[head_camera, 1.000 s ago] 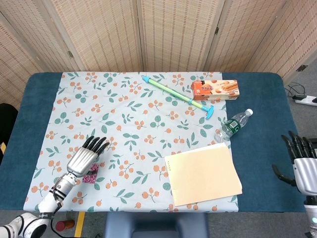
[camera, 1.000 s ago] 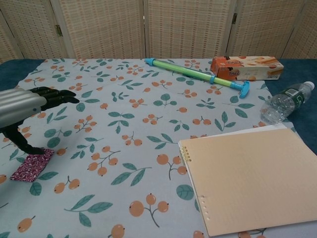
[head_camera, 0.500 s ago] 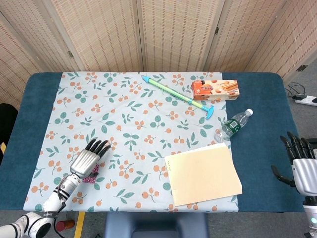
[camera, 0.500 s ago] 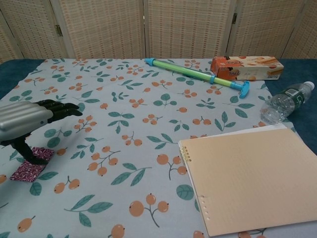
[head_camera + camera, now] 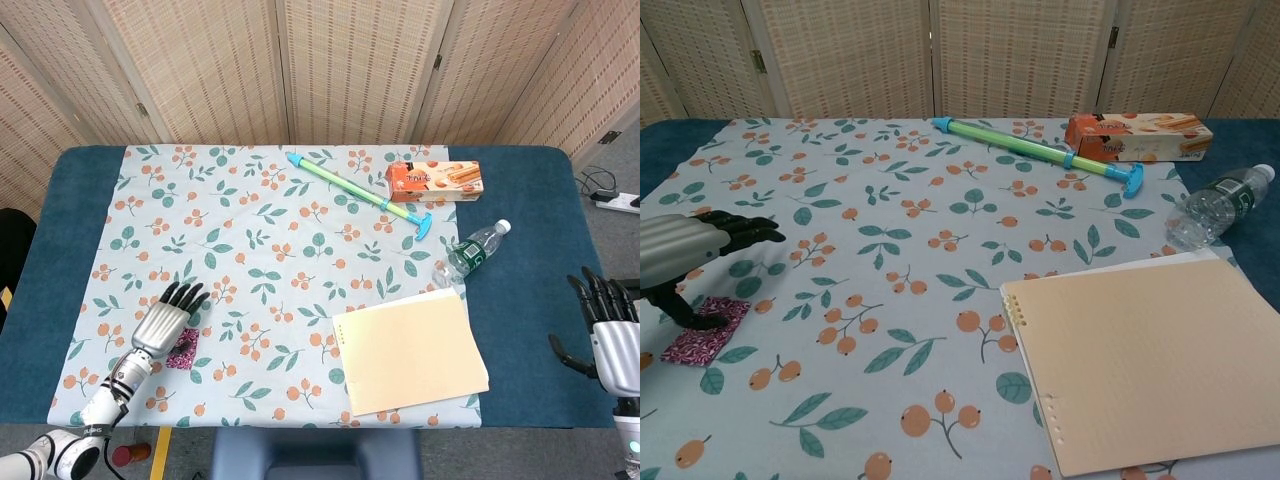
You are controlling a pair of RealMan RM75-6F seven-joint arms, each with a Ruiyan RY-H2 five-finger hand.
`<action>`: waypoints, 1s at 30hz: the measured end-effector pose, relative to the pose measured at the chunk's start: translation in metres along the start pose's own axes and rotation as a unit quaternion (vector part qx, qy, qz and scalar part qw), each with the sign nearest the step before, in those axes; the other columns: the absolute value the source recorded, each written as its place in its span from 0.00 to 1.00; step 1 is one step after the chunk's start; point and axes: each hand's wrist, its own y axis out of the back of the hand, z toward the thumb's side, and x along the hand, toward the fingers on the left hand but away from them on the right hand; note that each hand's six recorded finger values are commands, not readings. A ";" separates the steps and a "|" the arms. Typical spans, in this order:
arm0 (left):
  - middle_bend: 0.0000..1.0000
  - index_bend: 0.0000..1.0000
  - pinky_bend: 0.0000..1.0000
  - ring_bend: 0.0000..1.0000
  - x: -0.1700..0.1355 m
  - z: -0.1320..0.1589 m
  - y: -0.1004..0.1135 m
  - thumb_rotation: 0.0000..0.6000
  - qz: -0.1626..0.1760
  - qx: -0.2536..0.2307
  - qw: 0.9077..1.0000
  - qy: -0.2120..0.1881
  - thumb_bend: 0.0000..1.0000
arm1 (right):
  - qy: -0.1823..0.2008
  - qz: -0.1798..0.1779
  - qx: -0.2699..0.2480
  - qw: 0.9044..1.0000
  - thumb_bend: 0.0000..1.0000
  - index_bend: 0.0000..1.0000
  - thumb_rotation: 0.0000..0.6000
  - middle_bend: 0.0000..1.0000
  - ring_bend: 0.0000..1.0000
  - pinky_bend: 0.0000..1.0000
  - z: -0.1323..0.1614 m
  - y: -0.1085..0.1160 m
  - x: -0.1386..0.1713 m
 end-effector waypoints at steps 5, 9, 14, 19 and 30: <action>0.00 0.02 0.00 0.00 -0.005 -0.015 -0.004 1.00 -0.006 -0.003 1.000 0.019 0.13 | 0.001 -0.001 -0.001 1.000 0.36 0.00 0.83 0.00 0.00 0.00 0.001 0.000 0.000; 0.00 0.02 0.00 0.00 -0.011 -0.026 -0.004 1.00 -0.006 -0.010 0.999 0.034 0.13 | 0.000 -0.003 -0.001 1.000 0.36 0.00 0.83 0.00 0.00 0.00 0.000 0.001 0.000; 0.00 0.02 0.00 0.00 -0.017 -0.023 0.003 1.00 0.003 -0.037 0.999 0.029 0.13 | 0.001 -0.004 -0.002 1.000 0.36 0.00 0.83 0.00 0.00 0.00 0.000 0.000 0.001; 0.00 0.03 0.00 0.00 -0.022 -0.005 0.014 1.00 0.014 -0.045 0.999 -0.005 0.13 | 0.001 -0.004 -0.003 1.000 0.36 0.00 0.83 0.00 0.00 0.00 -0.001 0.000 0.001; 0.00 0.03 0.00 0.00 -0.009 0.016 0.013 1.00 -0.007 -0.038 0.999 -0.026 0.13 | -0.008 0.000 -0.005 1.000 0.36 0.00 0.83 0.00 0.00 0.00 -0.007 -0.003 0.004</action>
